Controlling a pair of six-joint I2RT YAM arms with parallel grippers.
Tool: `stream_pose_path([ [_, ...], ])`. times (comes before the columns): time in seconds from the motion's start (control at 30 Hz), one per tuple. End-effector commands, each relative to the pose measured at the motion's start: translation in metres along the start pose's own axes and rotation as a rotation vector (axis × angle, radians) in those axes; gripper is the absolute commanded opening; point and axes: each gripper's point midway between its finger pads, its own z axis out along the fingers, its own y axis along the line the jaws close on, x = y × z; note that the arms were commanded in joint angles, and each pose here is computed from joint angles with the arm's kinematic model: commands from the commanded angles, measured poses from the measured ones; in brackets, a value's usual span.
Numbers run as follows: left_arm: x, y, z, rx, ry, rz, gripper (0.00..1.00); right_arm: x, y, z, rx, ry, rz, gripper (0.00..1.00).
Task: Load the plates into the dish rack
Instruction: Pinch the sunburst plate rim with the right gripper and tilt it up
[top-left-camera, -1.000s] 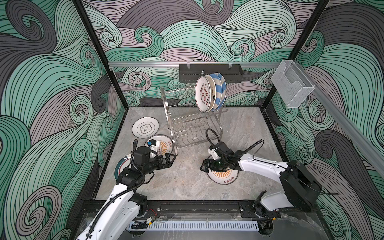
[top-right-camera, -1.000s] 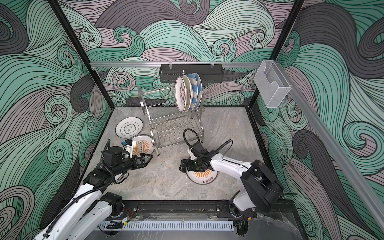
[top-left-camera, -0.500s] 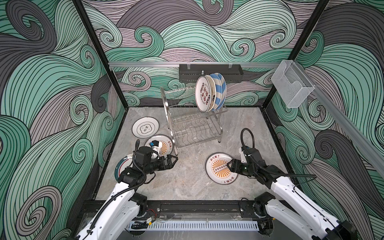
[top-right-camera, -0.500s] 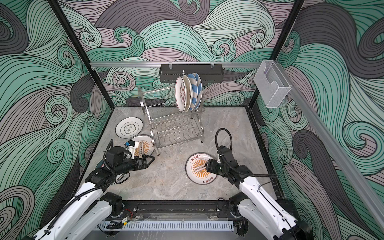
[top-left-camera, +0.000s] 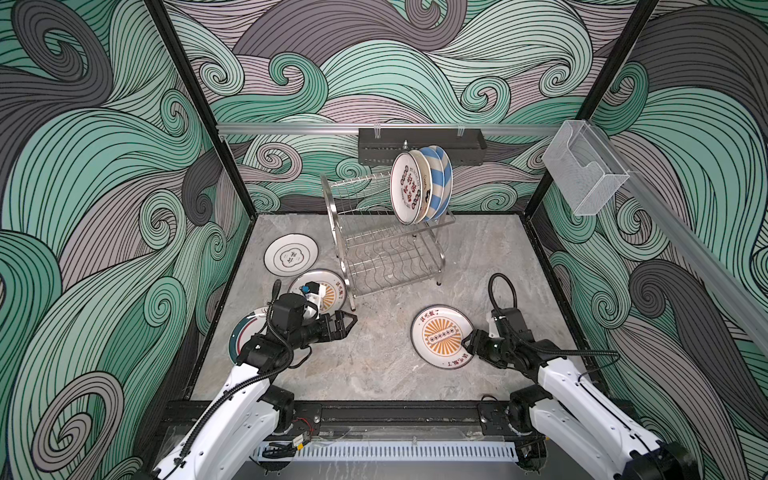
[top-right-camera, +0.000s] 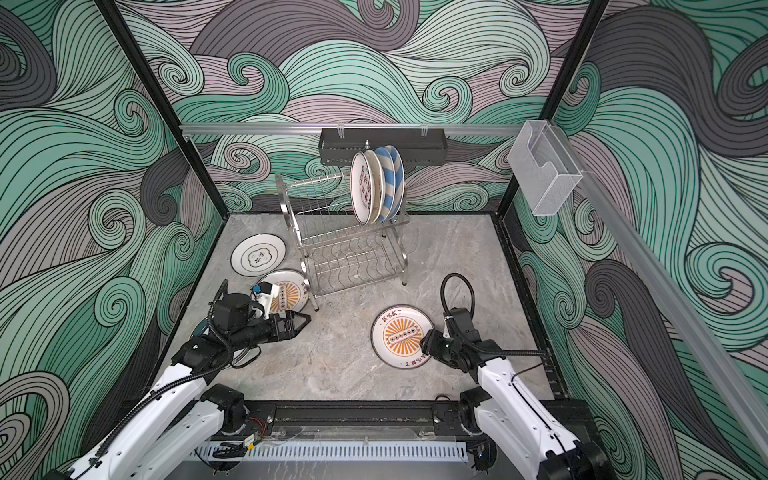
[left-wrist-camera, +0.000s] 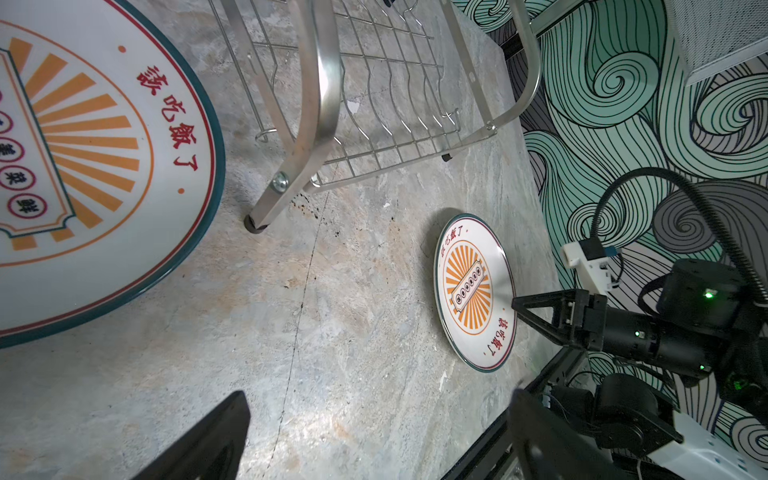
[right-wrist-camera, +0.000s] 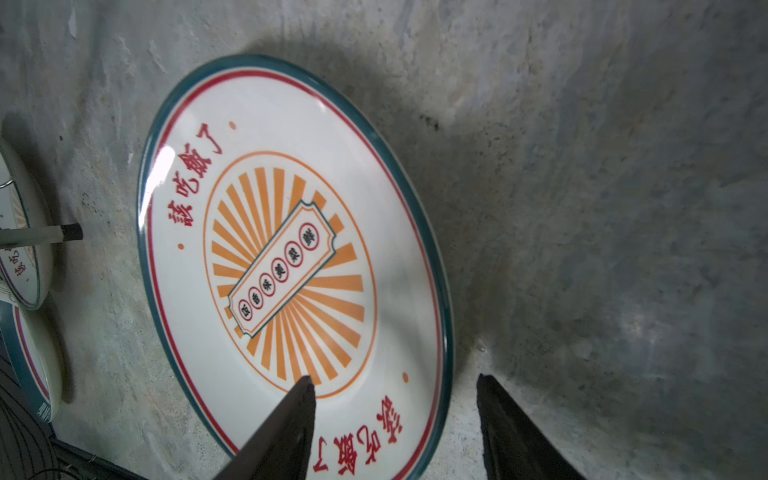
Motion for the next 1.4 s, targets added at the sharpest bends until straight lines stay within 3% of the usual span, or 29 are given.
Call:
stream_pose_path([
  [0.0, 0.003, -0.004, -0.001, 0.018, 0.014, 0.008, 0.99, -0.003, 0.007, 0.004, -0.060, -0.008, 0.027, 0.62],
  [0.23, 0.002, -0.003, -0.001, 0.012, 0.007, 0.008, 0.98, 0.001, -0.006, 0.010, -0.053, -0.019, 0.071, 0.62],
  [0.93, 0.001, -0.003, -0.001, 0.002, 0.006, 0.014, 0.99, -0.001, -0.007, 0.018, -0.079, -0.023, 0.096, 0.05],
  [1.07, 0.000, -0.004, -0.002, 0.002, 0.005, 0.016, 0.99, -0.006, -0.004, 0.015, -0.079, -0.030, 0.089, 0.00],
  [1.37, -0.005, -0.008, -0.005, 0.006, -0.005, 0.027, 0.99, -0.024, 0.015, -0.012, -0.109, -0.078, 0.025, 0.00],
])
